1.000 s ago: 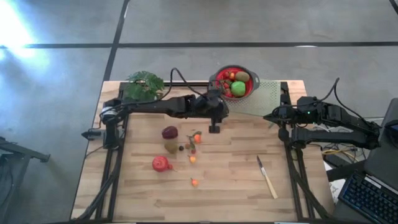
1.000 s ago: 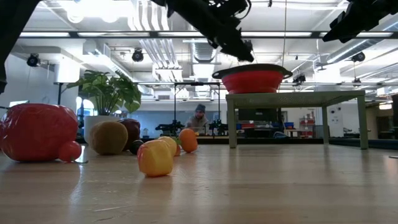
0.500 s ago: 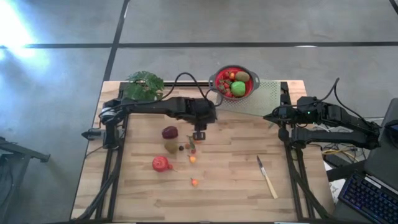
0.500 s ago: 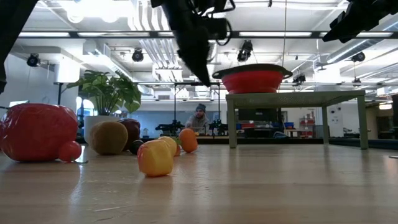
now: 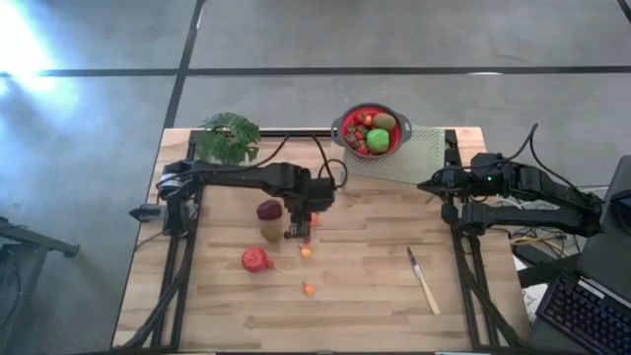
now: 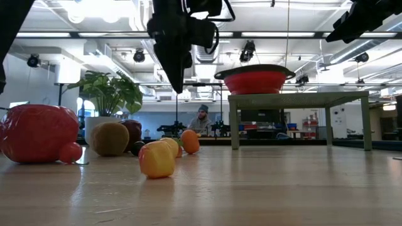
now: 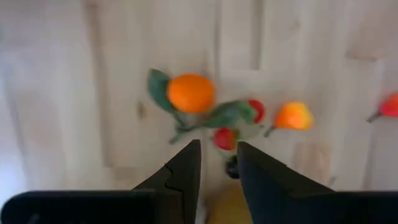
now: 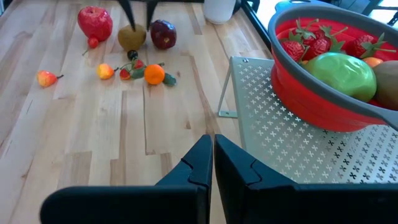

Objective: Pick & Place Fruit
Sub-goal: Put the strawberry into the strainer bowl on the shelf

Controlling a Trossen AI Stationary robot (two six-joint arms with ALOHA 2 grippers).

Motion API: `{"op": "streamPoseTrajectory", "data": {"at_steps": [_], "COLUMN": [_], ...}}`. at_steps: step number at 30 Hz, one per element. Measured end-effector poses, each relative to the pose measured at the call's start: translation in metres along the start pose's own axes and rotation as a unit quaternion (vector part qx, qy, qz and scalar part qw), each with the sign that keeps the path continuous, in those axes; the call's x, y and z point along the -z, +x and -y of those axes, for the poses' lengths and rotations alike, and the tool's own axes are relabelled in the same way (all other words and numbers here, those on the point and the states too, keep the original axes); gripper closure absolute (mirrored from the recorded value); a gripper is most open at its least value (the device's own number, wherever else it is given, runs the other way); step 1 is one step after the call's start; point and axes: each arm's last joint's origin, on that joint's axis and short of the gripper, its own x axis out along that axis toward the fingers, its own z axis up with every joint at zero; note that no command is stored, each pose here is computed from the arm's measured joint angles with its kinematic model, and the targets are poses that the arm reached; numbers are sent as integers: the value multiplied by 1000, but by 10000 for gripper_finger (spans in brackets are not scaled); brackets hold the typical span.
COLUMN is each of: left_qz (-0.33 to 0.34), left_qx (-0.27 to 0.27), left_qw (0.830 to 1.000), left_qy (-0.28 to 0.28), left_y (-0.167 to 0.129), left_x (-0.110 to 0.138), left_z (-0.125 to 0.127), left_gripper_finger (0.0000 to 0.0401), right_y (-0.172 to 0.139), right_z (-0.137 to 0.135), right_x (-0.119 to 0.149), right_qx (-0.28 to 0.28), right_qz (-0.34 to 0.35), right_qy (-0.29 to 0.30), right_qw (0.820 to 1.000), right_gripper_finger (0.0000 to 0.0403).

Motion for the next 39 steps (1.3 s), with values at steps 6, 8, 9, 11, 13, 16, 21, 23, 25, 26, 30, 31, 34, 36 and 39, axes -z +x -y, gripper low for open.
{"op": "streamPoseTrajectory", "data": {"at_steps": [6,8,9,11,13,16,21,23,25,26,30,31,34,36,39], "left_qz": [-9,-12,-13,-14,-17,-5,6,5,6,9,17,21,18,16,12], "left_qx": [18,21,22,24,25,26,27,27,27,27,22,18,14,14,13], "left_qw": [1000,999,999,999,999,999,999,998,998,998,998,998,998,998,998], "left_qy": [14,22,26,34,37,38,47,52,54,54,57,56,56,56,56], "left_y": [7,10,13,18,24,33,47,53,57,59,67,68,72,74,75], "left_x": [3,5,6,7,9,10,13,16,17,17,20,20,22,24,25], "left_z": [13,17,19,22,24,24,24,25,25,25,24,24,23,23,23], "left_gripper_finger": [291,291,291,291,291,291,291,291,291,291,291,291,291,291,291], "right_y": [0,0,0,0,0,0,0,0,0,0,0,0,0,0,0], "right_z": [0,0,0,0,0,0,0,0,0,0,0,0,0,0,0], "right_x": [0,0,0,0,0,0,0,0,0,0,0,0,0,0,0], "right_qx": [0,0,0,0,0,0,0,0,0,0,0,0,0,0,0], "right_qz": [0,0,0,0,0,0,0,0,0,0,0,0,0,0,0], "right_qy": [0,0,0,0,0,0,0,0,0,0,0,0,0,0,0], "right_qw": [1000,1000,1000,1000,1000,1000,1000,1000,1000,1000,1000,1000,1000,1000,1000], "right_gripper_finger": [390,390,390,390,390,390,390,390,390,390,390,390,390,390,390]}}
